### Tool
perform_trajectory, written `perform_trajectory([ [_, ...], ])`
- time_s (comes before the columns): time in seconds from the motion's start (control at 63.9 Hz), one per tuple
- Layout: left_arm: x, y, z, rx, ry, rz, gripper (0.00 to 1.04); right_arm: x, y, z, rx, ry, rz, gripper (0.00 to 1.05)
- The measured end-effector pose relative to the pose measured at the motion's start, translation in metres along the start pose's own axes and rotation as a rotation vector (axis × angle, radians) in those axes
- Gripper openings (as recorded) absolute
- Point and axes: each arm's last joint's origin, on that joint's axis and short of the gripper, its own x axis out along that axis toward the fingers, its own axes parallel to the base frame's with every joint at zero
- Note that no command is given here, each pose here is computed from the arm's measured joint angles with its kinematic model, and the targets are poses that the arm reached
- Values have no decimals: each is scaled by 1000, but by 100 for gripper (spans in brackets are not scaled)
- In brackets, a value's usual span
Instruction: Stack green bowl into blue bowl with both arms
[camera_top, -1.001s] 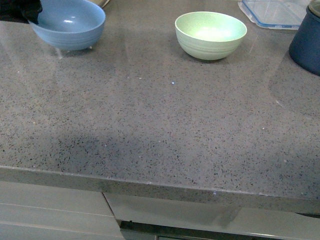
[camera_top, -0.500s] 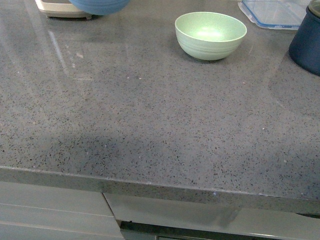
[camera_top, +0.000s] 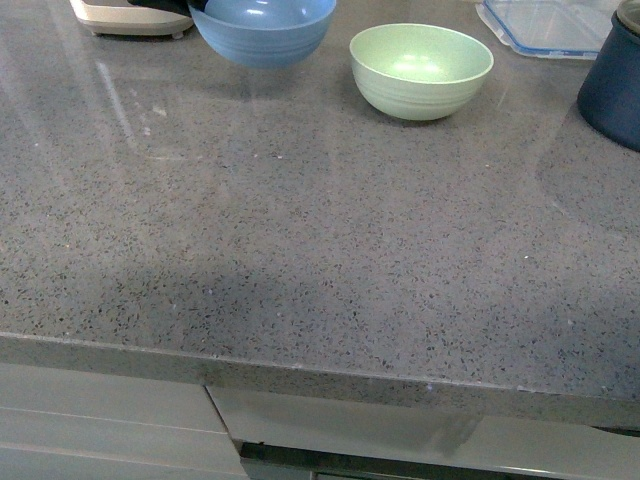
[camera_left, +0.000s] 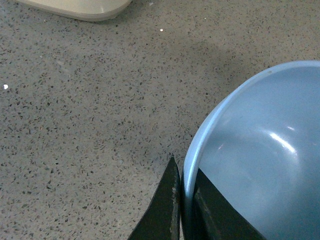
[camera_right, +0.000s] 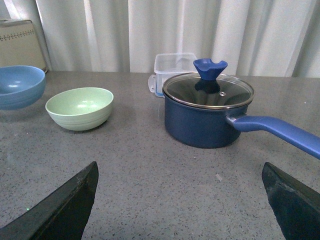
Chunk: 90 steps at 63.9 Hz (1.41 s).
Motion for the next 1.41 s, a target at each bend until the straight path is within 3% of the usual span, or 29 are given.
perform_trajectory([
  [0.485, 18, -15, -9, 19, 26, 3, 4, 0, 0, 0, 0, 0, 0, 95],
  [1.407, 35, -14, -15, 9, 50, 20, 4, 0, 0, 0, 0, 0, 0, 95],
])
